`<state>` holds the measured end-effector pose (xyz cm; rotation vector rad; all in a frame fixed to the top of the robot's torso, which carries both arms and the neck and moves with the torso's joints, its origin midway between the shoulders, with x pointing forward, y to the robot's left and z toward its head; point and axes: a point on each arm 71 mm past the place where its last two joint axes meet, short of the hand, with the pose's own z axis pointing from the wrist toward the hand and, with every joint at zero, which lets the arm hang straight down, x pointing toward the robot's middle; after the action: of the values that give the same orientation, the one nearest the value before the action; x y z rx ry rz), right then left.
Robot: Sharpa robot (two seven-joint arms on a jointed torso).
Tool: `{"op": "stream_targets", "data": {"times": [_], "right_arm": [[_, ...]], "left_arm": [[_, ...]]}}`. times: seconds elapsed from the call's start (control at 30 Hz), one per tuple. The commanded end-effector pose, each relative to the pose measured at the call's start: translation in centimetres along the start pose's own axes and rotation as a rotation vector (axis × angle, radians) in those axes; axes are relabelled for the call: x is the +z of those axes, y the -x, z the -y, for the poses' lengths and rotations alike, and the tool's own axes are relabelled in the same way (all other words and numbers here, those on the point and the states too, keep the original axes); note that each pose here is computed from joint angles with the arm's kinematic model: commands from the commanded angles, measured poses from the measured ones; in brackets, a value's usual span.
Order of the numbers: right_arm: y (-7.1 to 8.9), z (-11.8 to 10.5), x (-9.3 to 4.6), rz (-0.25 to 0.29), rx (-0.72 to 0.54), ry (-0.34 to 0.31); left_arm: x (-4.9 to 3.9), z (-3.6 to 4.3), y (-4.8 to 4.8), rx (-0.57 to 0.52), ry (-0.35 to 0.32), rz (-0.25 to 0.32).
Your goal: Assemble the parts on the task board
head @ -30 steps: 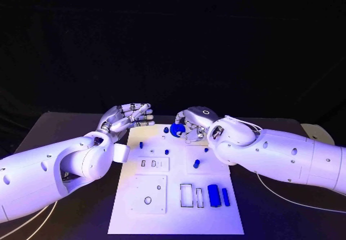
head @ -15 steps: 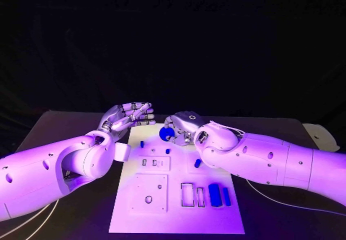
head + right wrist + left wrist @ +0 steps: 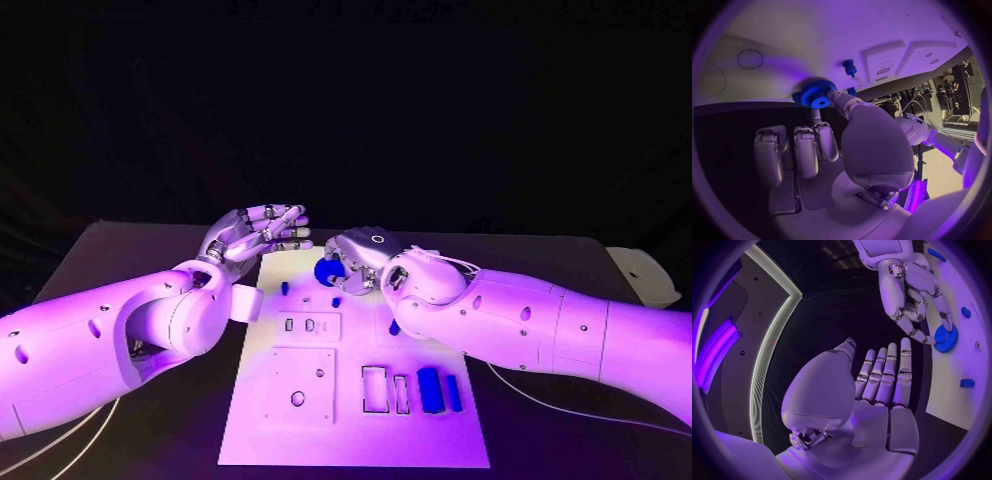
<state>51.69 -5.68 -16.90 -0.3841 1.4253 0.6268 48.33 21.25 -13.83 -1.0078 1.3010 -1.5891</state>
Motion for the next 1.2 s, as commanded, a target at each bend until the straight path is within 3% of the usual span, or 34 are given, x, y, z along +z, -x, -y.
{"op": "stream_targets", "data": {"times": [0.03,1.2], "right_arm": [[-0.2,0.1,0.2,-0.012,-0.019,-0.002],[-0.8,1.7,-0.4,-0.075,0.007,-0.050]], "left_arm": [[0.07,0.15,-0.23,-0.007,-0.013,-0.013],[0.03,0.15,-0.01,-0.004,-0.011,-0.008]]}}
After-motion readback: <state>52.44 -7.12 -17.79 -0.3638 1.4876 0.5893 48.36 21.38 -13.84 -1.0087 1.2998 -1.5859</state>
